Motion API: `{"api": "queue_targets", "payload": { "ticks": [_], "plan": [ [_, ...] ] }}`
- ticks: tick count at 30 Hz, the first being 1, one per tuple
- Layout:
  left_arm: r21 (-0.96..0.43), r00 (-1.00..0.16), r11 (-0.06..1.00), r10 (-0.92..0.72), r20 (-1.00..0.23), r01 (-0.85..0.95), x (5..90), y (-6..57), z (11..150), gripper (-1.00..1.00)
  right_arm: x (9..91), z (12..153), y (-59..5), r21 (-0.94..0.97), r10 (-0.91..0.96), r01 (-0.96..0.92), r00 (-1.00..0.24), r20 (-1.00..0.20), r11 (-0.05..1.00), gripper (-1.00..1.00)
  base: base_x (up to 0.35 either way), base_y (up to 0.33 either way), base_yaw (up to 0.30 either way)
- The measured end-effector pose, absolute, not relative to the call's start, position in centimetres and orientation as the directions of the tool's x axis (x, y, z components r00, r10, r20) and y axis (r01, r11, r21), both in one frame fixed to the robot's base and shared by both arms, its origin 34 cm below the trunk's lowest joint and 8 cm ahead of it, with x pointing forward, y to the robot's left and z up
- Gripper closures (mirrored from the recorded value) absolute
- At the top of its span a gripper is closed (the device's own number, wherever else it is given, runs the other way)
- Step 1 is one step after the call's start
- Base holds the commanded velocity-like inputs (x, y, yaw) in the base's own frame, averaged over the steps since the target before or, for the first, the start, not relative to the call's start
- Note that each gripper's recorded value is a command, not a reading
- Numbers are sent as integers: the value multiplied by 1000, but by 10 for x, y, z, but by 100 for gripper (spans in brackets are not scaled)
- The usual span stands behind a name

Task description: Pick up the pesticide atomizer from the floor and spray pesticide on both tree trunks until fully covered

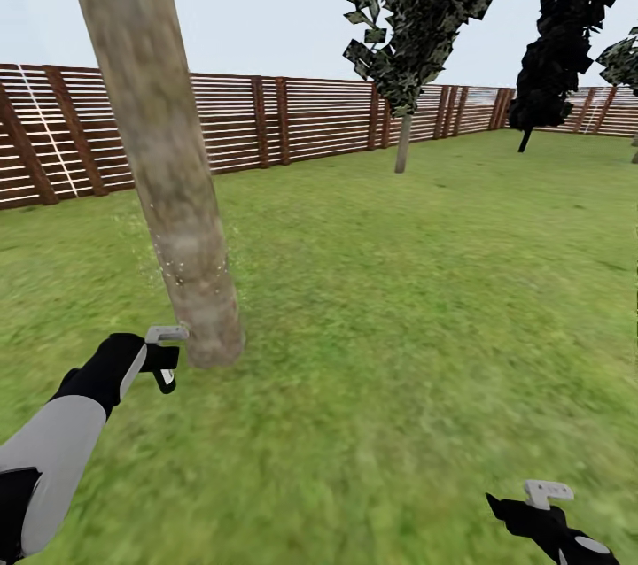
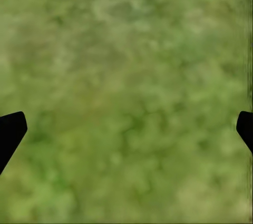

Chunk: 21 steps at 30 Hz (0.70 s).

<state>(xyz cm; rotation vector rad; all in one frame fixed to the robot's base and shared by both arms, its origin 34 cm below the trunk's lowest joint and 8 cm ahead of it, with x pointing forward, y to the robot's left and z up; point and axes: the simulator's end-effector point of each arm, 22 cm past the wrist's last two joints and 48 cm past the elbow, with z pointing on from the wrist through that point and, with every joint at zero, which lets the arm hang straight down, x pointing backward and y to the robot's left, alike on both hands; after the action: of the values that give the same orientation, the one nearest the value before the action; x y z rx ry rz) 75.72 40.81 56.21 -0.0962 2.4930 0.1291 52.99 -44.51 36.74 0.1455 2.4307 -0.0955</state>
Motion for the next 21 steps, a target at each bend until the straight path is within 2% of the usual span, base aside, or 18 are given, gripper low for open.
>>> {"api": "queue_targets", "payload": {
  "ticks": [3, 10, 21],
  "plan": [
    [70, -797, 993, -38, -602, -100, 757, 408, 562, 100, 530, 367, -445, -30, 80, 130, -756, -650, 991, -100, 0, -272, 50],
    [70, -797, 992, -38, -602, -101, 757, 408, 562, 100, 530, 368, -445, -29, 80, 130, -755, -651, 991, -100, 129, -246, 239],
    [69, -798, 993, -39, -602, -100, 757, 408, 562, 100, 530, 368, -446, -32, 78, 130, -755, -651, 991, -100, 264, -151, 9]
  ]
}}
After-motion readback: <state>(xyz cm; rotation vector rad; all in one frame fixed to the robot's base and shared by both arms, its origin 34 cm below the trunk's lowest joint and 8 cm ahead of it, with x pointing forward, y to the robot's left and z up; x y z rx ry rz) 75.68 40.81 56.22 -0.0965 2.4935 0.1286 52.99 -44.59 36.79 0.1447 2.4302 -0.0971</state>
